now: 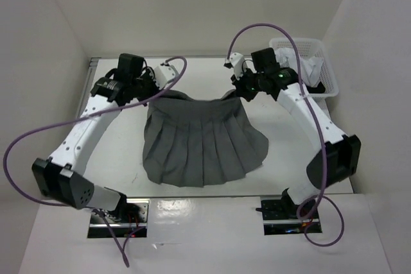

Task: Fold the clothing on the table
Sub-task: Flatten the skirt out

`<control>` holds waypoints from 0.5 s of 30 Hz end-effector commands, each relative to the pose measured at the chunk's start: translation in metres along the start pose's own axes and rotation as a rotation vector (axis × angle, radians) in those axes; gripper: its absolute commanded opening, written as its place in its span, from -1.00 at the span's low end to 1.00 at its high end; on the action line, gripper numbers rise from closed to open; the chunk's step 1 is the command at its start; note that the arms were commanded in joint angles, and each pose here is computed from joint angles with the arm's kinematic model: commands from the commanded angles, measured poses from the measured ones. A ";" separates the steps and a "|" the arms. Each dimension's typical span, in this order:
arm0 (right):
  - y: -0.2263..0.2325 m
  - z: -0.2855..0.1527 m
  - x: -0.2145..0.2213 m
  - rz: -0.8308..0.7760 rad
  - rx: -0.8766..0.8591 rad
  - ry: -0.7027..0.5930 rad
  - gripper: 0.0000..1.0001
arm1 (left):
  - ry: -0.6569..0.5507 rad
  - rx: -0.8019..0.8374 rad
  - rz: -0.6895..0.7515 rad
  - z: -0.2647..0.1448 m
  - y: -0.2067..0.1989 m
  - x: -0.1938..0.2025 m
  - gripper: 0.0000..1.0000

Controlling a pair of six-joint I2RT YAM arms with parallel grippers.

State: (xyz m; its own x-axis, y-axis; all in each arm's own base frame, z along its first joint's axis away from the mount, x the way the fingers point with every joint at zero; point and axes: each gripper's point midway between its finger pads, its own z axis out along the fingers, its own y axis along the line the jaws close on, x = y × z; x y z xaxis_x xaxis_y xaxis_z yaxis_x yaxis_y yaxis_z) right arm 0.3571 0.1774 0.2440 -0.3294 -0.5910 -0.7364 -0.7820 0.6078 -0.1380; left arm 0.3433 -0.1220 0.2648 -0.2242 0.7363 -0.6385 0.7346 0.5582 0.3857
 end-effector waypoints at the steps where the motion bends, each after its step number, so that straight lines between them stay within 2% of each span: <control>1: -0.038 0.021 -0.008 -0.010 0.108 -0.040 -1.00 | -0.027 -0.116 -0.077 0.025 0.053 0.008 -0.70; 5: -0.061 0.061 0.013 0.021 0.107 0.041 -1.00 | 0.056 -0.091 -0.212 0.070 0.076 0.047 -0.67; 6: -0.066 0.077 0.027 0.042 0.095 0.082 -1.00 | 0.076 -0.085 -0.237 0.079 0.079 0.055 -0.63; 8: -0.074 0.091 0.030 0.045 0.104 0.097 -1.00 | 0.125 -0.065 -0.291 0.105 0.086 0.073 -0.53; 9: -0.076 0.107 0.042 0.055 0.096 0.135 -1.00 | 0.162 -0.046 -0.329 0.121 0.085 0.089 -0.37; 11: -0.086 0.118 0.037 0.059 0.116 0.125 -1.00 | 0.183 -0.040 -0.363 0.140 0.090 0.099 0.00; 13: -0.092 0.136 0.044 0.086 0.121 0.151 -1.00 | 0.175 -0.045 -0.408 0.150 0.094 0.102 0.50; 14: -0.097 0.142 0.042 0.094 0.136 0.148 -1.00 | 0.166 -0.054 -0.416 0.157 0.099 0.100 0.68; 15: -0.105 0.152 0.042 0.117 0.160 0.147 -0.83 | 0.135 -0.074 -0.443 0.156 0.108 0.095 0.90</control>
State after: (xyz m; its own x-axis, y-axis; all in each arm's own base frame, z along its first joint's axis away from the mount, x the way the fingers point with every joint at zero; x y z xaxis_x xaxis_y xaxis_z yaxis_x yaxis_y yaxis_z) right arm 0.4629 0.1785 0.1058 -0.5130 -0.6190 -0.5947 -0.7261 0.6825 -0.0840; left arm 0.4717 -0.0558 0.1077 -0.6271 0.5376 -0.5637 0.5763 0.8071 0.1286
